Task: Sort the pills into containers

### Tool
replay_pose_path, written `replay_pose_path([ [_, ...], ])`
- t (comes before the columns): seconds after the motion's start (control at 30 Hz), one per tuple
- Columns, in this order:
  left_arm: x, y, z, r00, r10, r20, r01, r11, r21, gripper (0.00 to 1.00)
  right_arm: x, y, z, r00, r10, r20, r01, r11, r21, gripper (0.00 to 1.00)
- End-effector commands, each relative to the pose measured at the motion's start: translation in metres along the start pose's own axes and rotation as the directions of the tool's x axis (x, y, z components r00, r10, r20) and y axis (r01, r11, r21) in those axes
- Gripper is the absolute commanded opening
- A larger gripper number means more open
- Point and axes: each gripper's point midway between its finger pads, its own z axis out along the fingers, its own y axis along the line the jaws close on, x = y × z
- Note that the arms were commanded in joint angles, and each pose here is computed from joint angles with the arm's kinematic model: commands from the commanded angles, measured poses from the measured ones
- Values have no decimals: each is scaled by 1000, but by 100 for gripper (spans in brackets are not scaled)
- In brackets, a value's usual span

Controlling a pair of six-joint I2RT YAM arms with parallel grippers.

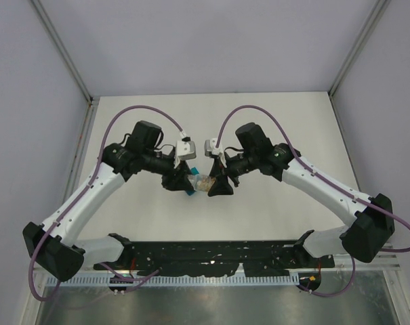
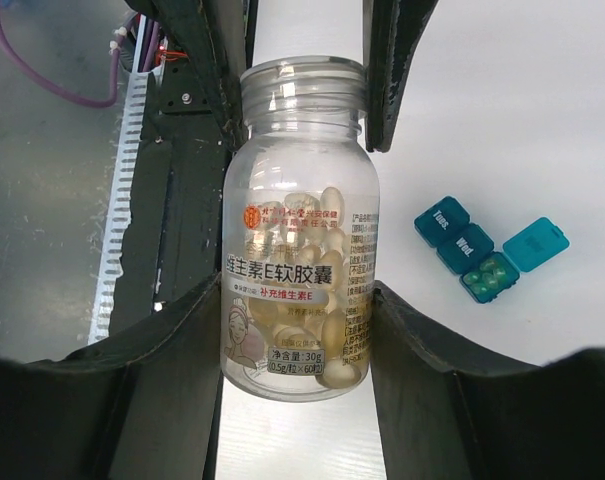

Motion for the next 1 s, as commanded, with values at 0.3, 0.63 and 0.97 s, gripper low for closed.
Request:
replay_pose_path([
  [0.3, -29, 13, -13, 996, -3, 91, 15, 991, -133, 0, -15, 2, -1, 998, -56, 30, 56, 998, 11, 45],
  [0.63, -22, 21, -20, 999, -14, 31, 20, 981, -193, 0, -13, -1, -2, 998, -54, 18, 53, 998, 36, 85],
  [0.97, 4, 44, -32, 993, -78, -88, 47, 950, -307, 0, -15, -23, -11, 998, -70, 4, 68, 979, 193, 100],
])
